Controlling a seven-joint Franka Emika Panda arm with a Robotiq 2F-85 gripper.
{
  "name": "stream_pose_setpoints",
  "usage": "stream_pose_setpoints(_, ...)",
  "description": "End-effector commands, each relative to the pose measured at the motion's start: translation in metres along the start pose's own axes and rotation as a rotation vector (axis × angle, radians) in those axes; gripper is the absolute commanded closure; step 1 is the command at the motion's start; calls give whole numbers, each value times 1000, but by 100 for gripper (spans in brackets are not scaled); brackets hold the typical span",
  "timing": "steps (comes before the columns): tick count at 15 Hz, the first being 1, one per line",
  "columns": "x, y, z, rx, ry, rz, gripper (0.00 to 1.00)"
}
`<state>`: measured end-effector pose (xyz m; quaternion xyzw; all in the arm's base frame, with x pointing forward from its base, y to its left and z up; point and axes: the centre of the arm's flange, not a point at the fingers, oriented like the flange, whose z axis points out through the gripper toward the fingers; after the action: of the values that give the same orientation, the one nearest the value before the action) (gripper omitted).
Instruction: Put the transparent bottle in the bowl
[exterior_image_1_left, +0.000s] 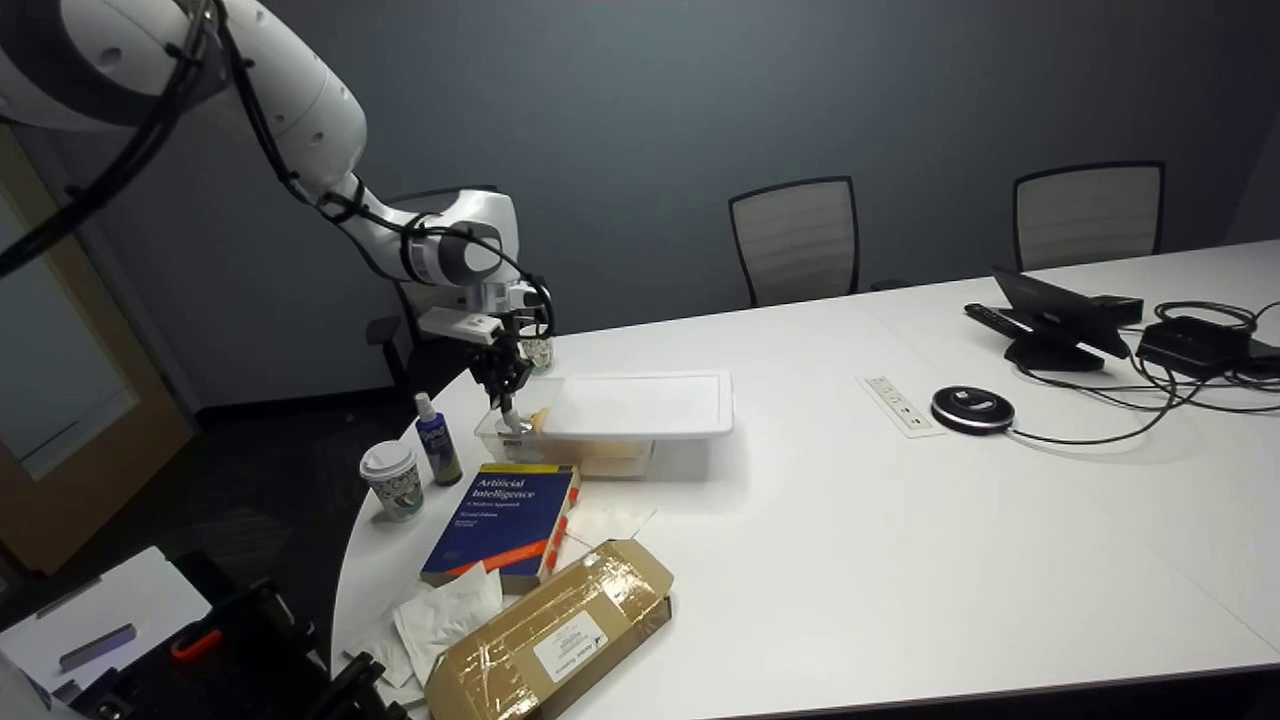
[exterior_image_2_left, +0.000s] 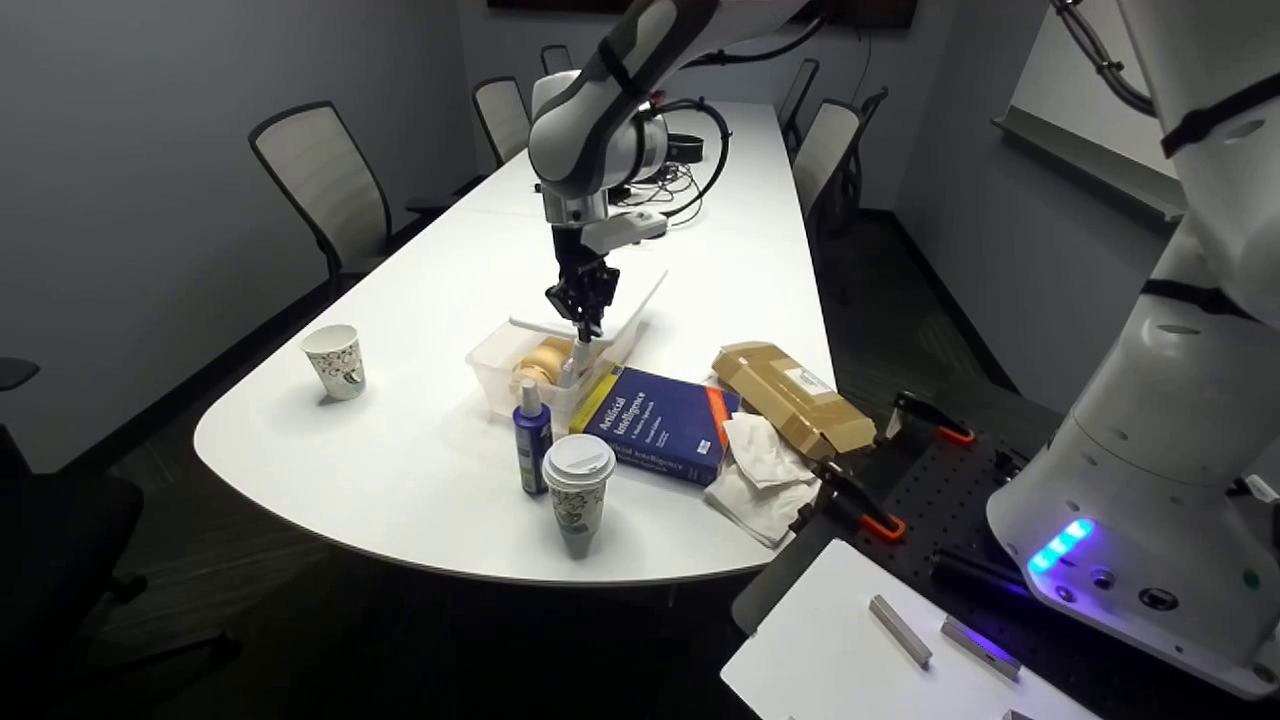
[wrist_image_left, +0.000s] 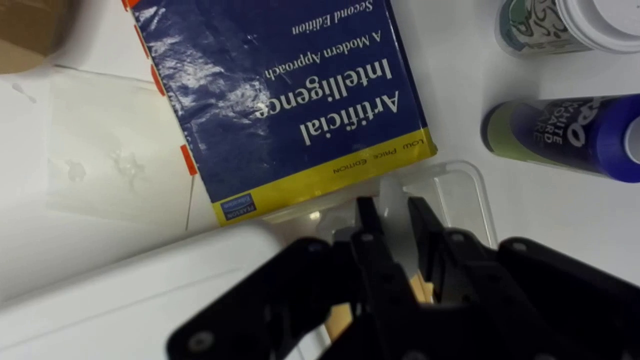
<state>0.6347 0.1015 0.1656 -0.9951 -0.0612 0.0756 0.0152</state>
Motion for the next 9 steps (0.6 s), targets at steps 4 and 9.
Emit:
stream_pose_setpoints(4, 11, -8, 15, 1, -15, 5, 54)
stream_pose_setpoints(9, 12, -10, 11, 5, 0, 12, 25)
